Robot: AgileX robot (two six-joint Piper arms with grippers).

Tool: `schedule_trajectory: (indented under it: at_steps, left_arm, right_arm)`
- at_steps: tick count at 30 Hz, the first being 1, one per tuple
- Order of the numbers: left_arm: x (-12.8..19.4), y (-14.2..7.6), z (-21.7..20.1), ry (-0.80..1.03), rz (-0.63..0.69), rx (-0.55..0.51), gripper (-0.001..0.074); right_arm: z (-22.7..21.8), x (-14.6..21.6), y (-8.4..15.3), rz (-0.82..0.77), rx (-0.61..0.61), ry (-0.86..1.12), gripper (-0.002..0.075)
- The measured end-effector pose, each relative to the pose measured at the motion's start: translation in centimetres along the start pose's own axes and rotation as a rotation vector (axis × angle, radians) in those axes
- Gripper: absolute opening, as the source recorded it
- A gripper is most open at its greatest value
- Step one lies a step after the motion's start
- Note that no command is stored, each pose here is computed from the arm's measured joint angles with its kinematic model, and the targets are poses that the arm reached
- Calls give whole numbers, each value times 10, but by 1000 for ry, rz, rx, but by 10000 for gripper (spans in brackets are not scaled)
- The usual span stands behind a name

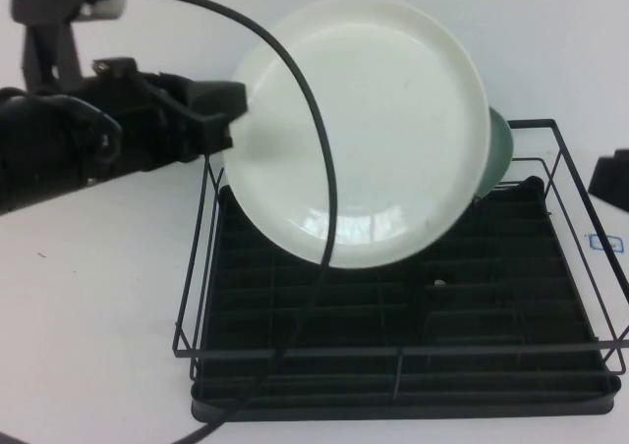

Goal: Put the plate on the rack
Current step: Hand over the plate

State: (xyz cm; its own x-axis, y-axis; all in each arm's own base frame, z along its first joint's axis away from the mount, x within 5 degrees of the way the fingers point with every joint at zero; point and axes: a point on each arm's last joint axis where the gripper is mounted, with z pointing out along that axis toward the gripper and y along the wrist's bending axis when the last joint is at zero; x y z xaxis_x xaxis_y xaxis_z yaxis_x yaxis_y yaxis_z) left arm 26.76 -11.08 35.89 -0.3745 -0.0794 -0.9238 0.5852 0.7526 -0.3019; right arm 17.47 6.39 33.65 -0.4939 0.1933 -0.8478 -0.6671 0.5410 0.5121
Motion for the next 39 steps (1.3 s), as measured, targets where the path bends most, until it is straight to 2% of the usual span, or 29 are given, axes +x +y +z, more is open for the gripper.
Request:
schedule_trajectory:
  at_steps: [9, 16, 20, 22, 24, 27, 29, 32, 36, 39]
  left_arm:
    - [11, -1, 15, 51, -69, 111, 6]
    - [8, -5, 15, 22, -100, 152, 6]
    - [8, -5, 15, 22, -82, 156, 6]
    - [8, -5, 15, 21, -70, 156, 6]
    - [8, -5, 15, 20, -73, 161, 6]
    - [8, -5, 15, 20, -68, 163, 8]
    - [8, -6, 15, 19, -43, 176, 13]
    - [9, -9, 15, 23, -15, 204, 57]
    - [10, -15, 13, 36, -16, 269, 183]
    - [10, -19, 11, 41, -13, 313, 262]
  right_arm:
    - [18, -23, -3, -17, -47, 8, 481]
    - [47, -13, -17, 14, -32, 75, 481]
    - [62, -8, -21, 47, -51, 90, 456]
    - [67, -6, -23, 57, -58, 92, 414]
    - [70, -4, -27, 66, -56, 94, 338]
    - [72, -4, -30, 60, -44, 87, 167]
    - [73, -4, -35, 41, -11, 80, 132]
    - [74, -7, -38, -27, 20, 69, 113]
    - [75, -24, -34, -159, 37, 61, 103]
    - [74, -42, -32, -318, 103, 96, 101]
